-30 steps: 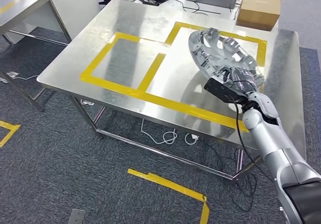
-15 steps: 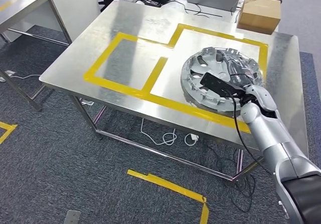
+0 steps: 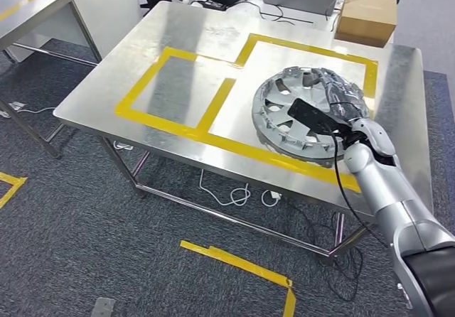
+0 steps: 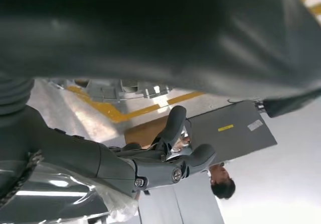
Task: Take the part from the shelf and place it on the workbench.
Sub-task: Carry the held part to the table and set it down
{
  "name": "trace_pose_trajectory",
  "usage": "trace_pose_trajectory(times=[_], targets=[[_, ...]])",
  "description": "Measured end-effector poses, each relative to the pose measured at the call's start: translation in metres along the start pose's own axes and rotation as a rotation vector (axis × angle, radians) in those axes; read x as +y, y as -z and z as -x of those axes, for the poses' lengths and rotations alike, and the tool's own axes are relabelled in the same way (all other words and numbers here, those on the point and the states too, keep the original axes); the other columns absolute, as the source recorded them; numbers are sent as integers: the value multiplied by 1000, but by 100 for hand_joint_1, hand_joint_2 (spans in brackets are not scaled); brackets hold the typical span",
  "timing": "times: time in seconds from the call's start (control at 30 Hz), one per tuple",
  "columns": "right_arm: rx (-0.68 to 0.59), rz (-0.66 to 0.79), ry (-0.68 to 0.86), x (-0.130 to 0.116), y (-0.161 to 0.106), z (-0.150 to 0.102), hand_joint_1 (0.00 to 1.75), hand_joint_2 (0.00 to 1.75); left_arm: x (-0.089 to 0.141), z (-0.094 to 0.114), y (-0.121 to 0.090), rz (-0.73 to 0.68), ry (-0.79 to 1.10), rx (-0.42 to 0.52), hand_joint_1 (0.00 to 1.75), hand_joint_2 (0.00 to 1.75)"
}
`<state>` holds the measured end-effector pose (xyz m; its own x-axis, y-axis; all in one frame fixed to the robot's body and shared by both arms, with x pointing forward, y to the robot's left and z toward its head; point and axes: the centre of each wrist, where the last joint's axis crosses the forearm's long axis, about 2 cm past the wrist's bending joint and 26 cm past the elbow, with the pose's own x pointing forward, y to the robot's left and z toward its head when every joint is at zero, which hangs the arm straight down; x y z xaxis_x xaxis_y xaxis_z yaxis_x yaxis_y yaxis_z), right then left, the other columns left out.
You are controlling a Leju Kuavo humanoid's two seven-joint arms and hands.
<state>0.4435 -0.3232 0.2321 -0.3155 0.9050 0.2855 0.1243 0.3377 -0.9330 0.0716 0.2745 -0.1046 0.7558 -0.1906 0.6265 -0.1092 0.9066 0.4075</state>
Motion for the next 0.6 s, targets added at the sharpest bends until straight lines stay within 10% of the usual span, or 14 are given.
trace_pose_trajectory(times=[0.6], targets=[[40, 68, 231, 1, -3, -7, 0, 0, 3, 4, -1, -26, -10, 42, 0, 0]])
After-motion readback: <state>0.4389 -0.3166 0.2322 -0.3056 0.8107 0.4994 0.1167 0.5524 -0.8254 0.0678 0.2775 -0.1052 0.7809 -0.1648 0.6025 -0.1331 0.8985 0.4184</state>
